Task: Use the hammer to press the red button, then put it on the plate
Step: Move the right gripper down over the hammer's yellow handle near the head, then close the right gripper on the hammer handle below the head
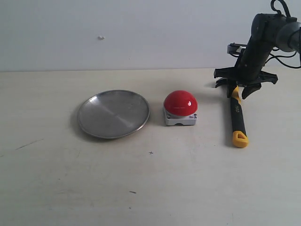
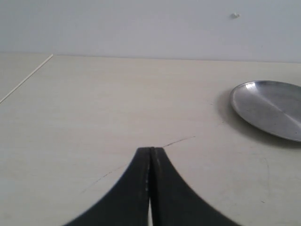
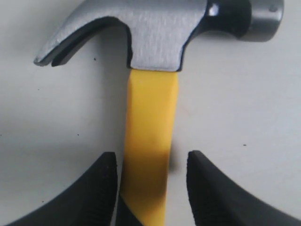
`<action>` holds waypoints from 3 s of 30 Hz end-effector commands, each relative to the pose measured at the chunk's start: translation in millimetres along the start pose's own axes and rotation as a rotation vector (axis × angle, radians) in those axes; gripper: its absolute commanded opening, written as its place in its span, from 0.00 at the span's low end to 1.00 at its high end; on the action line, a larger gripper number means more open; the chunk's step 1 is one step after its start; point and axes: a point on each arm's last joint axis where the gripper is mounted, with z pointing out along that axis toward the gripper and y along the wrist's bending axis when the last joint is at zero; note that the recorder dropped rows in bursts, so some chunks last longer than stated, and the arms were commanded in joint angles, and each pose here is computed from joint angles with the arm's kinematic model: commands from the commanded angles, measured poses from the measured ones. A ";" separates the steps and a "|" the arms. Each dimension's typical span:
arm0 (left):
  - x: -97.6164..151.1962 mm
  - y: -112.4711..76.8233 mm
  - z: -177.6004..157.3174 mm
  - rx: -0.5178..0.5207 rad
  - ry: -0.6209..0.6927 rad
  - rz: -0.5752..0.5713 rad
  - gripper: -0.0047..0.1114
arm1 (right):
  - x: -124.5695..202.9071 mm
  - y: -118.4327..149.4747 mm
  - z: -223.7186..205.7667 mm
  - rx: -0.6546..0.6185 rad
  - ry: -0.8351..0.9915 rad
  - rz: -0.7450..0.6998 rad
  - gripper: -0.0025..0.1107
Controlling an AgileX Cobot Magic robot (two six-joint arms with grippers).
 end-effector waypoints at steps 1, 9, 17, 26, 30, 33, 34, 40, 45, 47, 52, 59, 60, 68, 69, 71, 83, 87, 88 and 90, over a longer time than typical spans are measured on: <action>-0.8 0.1 -0.6 -0.002 -0.011 -0.003 0.04 | -1.9 -0.5 -2.7 0.007 -0.014 -0.003 0.42; -0.8 0.1 -0.6 -0.002 -0.011 -0.003 0.04 | -1.9 -0.5 -2.7 0.007 -0.014 -0.003 0.42; -0.8 0.1 -0.6 -0.002 -0.011 -0.003 0.04 | 0.2 -1.3 9.0 0.009 0.008 -0.002 0.42; -0.8 0.1 -0.6 -0.002 -0.011 -0.003 0.04 | 1.3 -1.7 14.8 0.011 0.019 -0.001 0.24; -0.8 0.1 -0.6 -0.002 -0.011 -0.003 0.04 | 1.3 -1.9 14.8 0.013 0.019 -0.017 0.02; -0.8 0.1 -0.6 -0.002 -0.011 -0.003 0.04 | 1.0 -3.8 14.8 0.034 0.016 -0.029 0.02; -0.8 0.1 -0.6 -0.002 -0.011 -0.003 0.04 | 0.2 -5.4 12.1 0.052 0.008 -0.036 0.02; -0.8 0.1 -0.6 -0.002 -0.011 -0.003 0.04 | -5.5 -7.6 -18.0 0.094 -0.055 -0.046 0.02; -0.8 0.1 -0.6 -0.002 -0.011 -0.003 0.04 | -8.5 -5.6 -46.3 0.086 -0.109 -0.044 0.02; -0.8 0.1 -0.6 -0.002 -0.011 -0.003 0.04 | -9.1 -4.9 -54.7 0.082 -0.124 -0.047 0.02; -0.8 0.1 -0.6 -0.002 -0.011 -0.003 0.04 | -9.3 -2.2 -63.9 0.056 -0.138 -0.049 0.02; -0.8 0.9 -0.6 -0.010 -0.011 0.056 0.04 | -7.3 8.1 -64.1 0.014 -0.131 -0.076 0.02; -0.8 0.9 -0.6 -0.010 -0.011 0.056 0.04 | -6.9 10.1 -64.0 0.015 -0.131 -0.083 0.02; -0.6 1.6 -0.6 -0.018 -0.008 0.108 0.04 | -5.6 16.7 -62.6 0.026 -0.130 -0.106 0.02; -0.6 1.6 -0.6 -0.018 -0.008 0.108 0.04 | -5.0 17.4 -59.5 0.032 -0.124 -0.110 0.02; -1.2 1.9 -0.6 -0.023 -0.014 0.143 0.04 | -3.0 17.7 -55.2 0.024 -0.108 -0.107 0.02; -7.7 1.7 -0.9 -0.027 -0.085 0.187 0.04 | 14.6 11.1 -23.3 0.059 0.017 -0.127 0.02; -9.5 1.6 -1.1 -0.028 -0.105 0.187 0.04 | 15.9 10.7 -20.8 0.061 0.025 -0.127 0.02; -9.8 1.6 -1.1 -0.028 -0.108 0.187 0.04 | 15.9 10.7 -20.8 0.061 0.025 -0.127 0.02; -9.8 1.6 -1.1 -0.028 -0.108 0.187 0.04 | 16.1 10.6 -18.7 0.061 0.030 -0.127 0.02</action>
